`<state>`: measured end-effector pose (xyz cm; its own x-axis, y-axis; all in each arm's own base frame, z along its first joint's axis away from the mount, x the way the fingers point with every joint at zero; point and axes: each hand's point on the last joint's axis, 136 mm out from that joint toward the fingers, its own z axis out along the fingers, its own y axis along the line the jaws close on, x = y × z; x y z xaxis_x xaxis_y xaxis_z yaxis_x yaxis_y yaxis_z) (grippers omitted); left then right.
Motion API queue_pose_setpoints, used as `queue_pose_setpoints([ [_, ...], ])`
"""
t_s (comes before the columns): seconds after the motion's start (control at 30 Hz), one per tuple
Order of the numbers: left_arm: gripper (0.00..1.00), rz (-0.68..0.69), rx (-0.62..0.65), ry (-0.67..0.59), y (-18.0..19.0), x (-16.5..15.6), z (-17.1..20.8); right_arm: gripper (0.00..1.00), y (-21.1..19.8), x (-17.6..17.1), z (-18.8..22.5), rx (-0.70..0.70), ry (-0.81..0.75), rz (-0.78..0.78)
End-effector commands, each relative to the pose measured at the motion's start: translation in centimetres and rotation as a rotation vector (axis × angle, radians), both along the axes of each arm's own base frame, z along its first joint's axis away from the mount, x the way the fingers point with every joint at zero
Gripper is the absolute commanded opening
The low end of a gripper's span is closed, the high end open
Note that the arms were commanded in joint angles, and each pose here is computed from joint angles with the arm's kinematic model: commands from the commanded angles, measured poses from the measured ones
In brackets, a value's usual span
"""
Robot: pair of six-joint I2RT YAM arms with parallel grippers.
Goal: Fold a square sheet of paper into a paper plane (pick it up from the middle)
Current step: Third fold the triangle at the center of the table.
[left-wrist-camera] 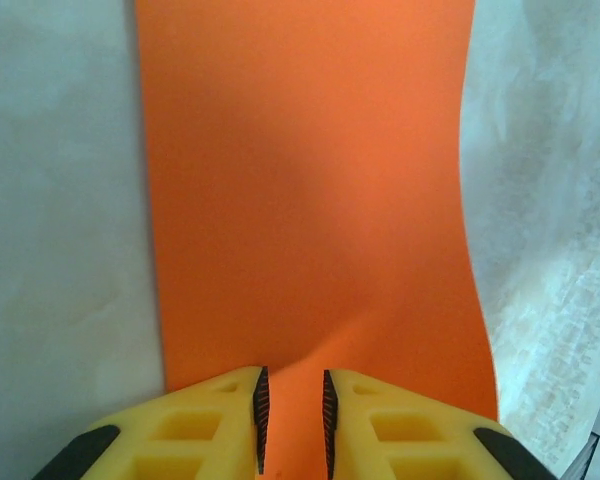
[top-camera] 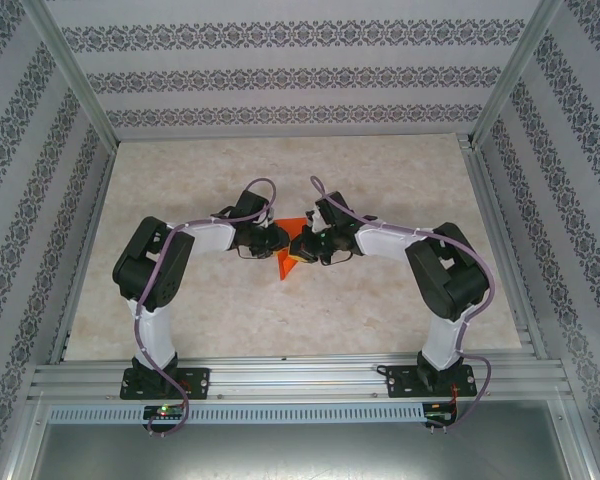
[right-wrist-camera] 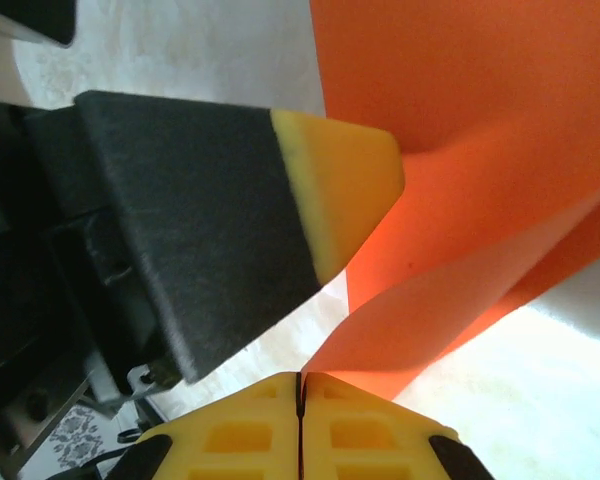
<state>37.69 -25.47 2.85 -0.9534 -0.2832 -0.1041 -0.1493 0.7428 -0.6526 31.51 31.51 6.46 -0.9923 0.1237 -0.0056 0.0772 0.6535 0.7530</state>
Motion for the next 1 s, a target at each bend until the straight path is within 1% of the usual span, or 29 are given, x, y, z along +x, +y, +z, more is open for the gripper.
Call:
queue_pose_setpoints([
  [0.0, 0.26, -0.036, 0.009, -0.041, -0.6, 0.6, 1.8, 0.06, -0.1, 0.6, -0.8, -0.032, 0.001, -0.023],
  [0.1, 0.26, -0.026, 0.031, -0.070, -0.4, 1.5, 2.6, 0.06, -0.2, 0.5, -1.2, -0.041, 0.008, -0.031],
  [0.27, 0.24, -0.007, 0.057, -0.042, 0.3, 2.3, 1.0, 0.06, -0.3, 0.7, -1.5, -0.048, 0.008, -0.045],
  [0.33, 0.21, -0.004, 0.065, -0.026, 0.4, 2.4, 0.1, 0.06, -0.3, 0.8, -1.5, -0.041, 0.009, -0.054],
  [0.67, 0.17, 0.000, 0.098, 0.025, 0.9, 1.8, -1.7, 0.07, 0.3, 1.3, -2.0, -0.020, 0.016, -0.078],
  [0.97, 0.16, -0.002, 0.094, 0.035, 0.9, 1.5, -1.9, 0.06, 0.4, 1.6, -2.7, -0.031, 0.025, -0.080],
])
